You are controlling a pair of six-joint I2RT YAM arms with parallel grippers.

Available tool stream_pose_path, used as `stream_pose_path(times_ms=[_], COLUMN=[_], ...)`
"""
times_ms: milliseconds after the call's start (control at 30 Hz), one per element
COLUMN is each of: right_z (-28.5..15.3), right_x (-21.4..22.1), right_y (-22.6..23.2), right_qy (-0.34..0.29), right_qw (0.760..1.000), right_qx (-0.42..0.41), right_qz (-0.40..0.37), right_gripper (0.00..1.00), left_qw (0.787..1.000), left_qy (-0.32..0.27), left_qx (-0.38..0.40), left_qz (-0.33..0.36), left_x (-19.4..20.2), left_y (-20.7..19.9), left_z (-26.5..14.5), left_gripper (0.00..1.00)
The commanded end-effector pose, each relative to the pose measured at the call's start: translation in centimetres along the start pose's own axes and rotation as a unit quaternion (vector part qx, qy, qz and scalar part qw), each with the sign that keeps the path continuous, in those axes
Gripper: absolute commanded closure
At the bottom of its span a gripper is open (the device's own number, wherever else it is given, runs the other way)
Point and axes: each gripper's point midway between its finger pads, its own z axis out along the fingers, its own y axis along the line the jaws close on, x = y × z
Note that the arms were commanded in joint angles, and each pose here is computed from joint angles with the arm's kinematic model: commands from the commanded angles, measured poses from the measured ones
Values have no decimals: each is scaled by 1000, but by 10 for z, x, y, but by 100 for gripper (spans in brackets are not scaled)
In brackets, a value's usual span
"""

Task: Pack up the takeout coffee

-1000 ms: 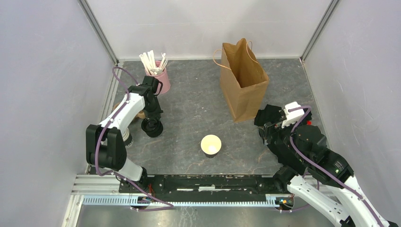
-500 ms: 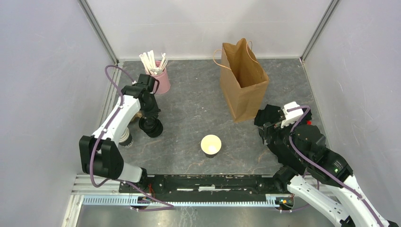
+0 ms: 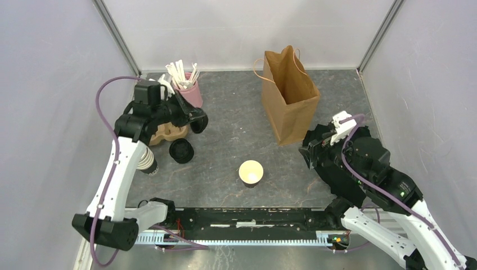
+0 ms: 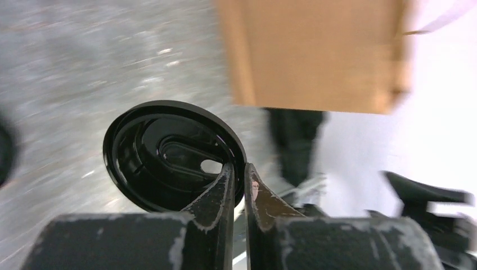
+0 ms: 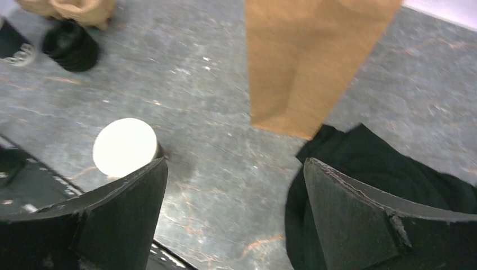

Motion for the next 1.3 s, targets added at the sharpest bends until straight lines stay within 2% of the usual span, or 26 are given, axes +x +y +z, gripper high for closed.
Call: stream_pose_path(times_ms=[0, 133, 167, 267, 433, 633, 733, 900, 1267], right_z=[-3, -5, -4, 1, 22, 37, 42, 50, 66], right_x=[-62, -116, -147, -177, -201, -216, -214, -209, -192], right_y=[36, 72, 92, 117, 141, 158, 162, 161, 157], right_qy=[-67, -117, -144, -165, -154, -144, -137, -136, -124], right_qw=[993, 973, 951, 918, 877, 839, 830, 828, 836], right_qx=[-87, -174, -227, -293, -353, -400, -411, -403, -381], right_qz=[38, 98, 152, 211, 288, 340, 352, 365, 375], right_gripper=[2, 2, 2, 2, 2, 2, 2, 2, 2], left_qw=[964, 931, 918, 906, 878, 864, 861, 856, 850], left_qy=[-30, -35, -25, -21, -5, 26, 41, 55, 78], left_qx=[261, 362, 396, 422, 479, 502, 507, 513, 520], left_qz=[-31, -34, -25, -11, 8, 22, 23, 25, 28], left_x=[-25, -28, -23, -18, -6, 11, 17, 21, 28], left_y=[-111, -153, -171, -187, -208, -215, -215, -218, -225], left_z=[-45, -74, -86, -96, -117, -123, -122, -119, -116], left_gripper=[90, 92, 91, 92, 92, 94, 94, 97, 96])
